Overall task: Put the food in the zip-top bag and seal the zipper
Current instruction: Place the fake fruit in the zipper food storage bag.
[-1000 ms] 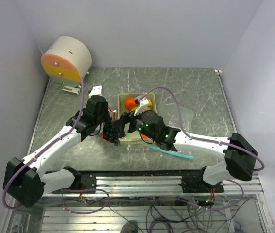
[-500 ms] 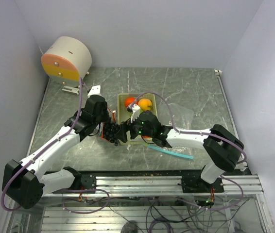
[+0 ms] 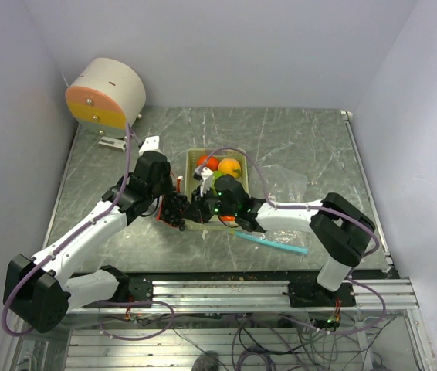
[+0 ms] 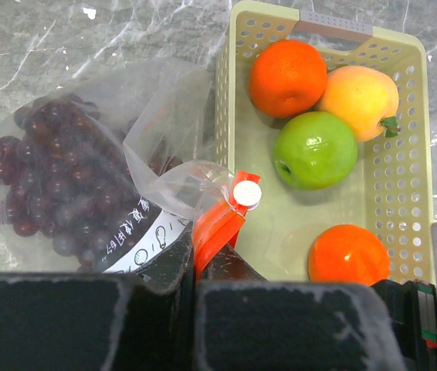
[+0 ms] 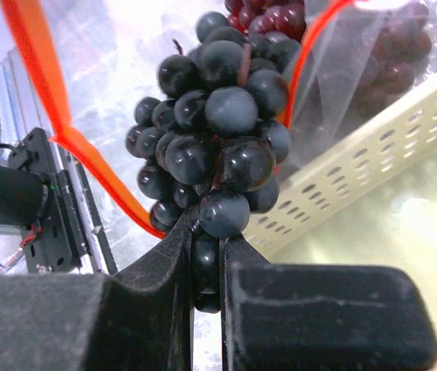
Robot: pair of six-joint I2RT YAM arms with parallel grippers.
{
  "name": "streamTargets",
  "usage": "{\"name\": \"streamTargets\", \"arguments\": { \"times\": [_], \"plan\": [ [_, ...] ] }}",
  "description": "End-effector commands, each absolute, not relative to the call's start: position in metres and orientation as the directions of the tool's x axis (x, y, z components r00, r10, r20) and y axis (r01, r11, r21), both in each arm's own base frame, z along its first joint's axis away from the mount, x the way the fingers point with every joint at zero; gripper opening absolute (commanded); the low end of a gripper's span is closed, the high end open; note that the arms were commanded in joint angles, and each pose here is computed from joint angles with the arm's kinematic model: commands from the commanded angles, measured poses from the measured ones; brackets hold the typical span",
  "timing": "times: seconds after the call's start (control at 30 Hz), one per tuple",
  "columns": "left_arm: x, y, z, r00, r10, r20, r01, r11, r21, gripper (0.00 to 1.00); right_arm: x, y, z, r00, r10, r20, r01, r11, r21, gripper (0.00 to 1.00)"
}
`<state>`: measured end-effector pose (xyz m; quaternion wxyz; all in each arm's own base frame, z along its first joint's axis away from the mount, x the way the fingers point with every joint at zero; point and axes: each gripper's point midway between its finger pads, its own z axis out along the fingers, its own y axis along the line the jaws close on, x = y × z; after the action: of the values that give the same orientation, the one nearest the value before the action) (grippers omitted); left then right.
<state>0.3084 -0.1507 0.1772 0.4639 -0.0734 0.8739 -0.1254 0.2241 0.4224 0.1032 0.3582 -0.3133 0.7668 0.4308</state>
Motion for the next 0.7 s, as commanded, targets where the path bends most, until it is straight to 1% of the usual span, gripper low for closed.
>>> {"name": "streamTargets", "arguments": {
  "times": [0.0, 0.1, 0.17, 0.33, 0.37, 0.4, 0.43, 0.47, 0.53, 0.57, 0.67],
  "plan": [
    [0.316, -0.153, 0.207, -0.501, -0.27, -0.822, 0.007, 0.949, -0.316, 0.07, 0.225, 0.438, 0.156, -0.482, -0.093, -0.871, -0.827, 0.377, 0.417, 0.0],
    [0.316, -0.154, 0.212, -0.495, -0.272, -0.825, 0.012, 0.948, -0.319, 0.07, 0.218, 0.451, 0.173, -0.467, -0.078, -0.881, -0.843, 0.339, 0.417, 0.0],
    [0.316, -0.155, 0.217, -0.494, -0.277, -0.825, 0.018, 0.944, -0.328, 0.07, 0.222, 0.462, 0.18, -0.458, -0.064, -0.887, -0.842, 0.35, 0.41, 0.0],
    [0.309, -0.157, 0.233, -0.489, -0.288, -0.823, 0.044, 0.935, -0.353, 0.07, 0.25, 0.475, 0.157, -0.5, -0.068, -0.863, -0.776, 0.477, 0.412, 0.0],
    [0.308, -0.156, 0.236, -0.485, -0.289, -0.825, 0.046, 0.934, -0.354, 0.07, 0.254, 0.474, 0.15, -0.511, -0.076, -0.856, -0.759, 0.508, 0.408, 0.04],
    [0.306, -0.154, 0.238, -0.481, -0.29, -0.828, 0.044, 0.935, -0.352, 0.07, 0.258, 0.472, 0.146, -0.515, -0.082, -0.853, -0.748, 0.528, 0.401, 0.12],
    [0.305, -0.151, 0.241, -0.473, -0.292, -0.832, 0.04, 0.936, -0.351, 0.07, 0.259, 0.47, 0.144, -0.516, -0.085, -0.852, -0.743, 0.54, 0.396, 0.23],
    [0.304, -0.149, 0.242, -0.469, -0.289, -0.835, 0.036, 0.938, -0.345, 0.07, 0.259, 0.467, 0.147, -0.512, -0.083, -0.855, -0.741, 0.546, 0.391, 0.31],
    [0.303, -0.144, 0.242, -0.462, -0.286, -0.84, 0.022, 0.943, -0.333, 0.07, 0.255, 0.46, 0.153, -0.498, -0.072, -0.864, -0.745, 0.545, 0.385, 0.43],
    [0.304, -0.142, 0.242, -0.458, -0.283, -0.843, 0.015, 0.945, -0.326, 0.07, 0.253, 0.456, 0.159, -0.489, -0.065, -0.87, -0.749, 0.542, 0.381, 0.46],
    [0.305, -0.139, 0.244, -0.444, -0.282, -0.85, 0.005, 0.948, -0.317, 0.07, 0.243, 0.443, 0.179, -0.468, -0.037, -0.883, -0.761, 0.526, 0.381, 0.49]
  ]
}}
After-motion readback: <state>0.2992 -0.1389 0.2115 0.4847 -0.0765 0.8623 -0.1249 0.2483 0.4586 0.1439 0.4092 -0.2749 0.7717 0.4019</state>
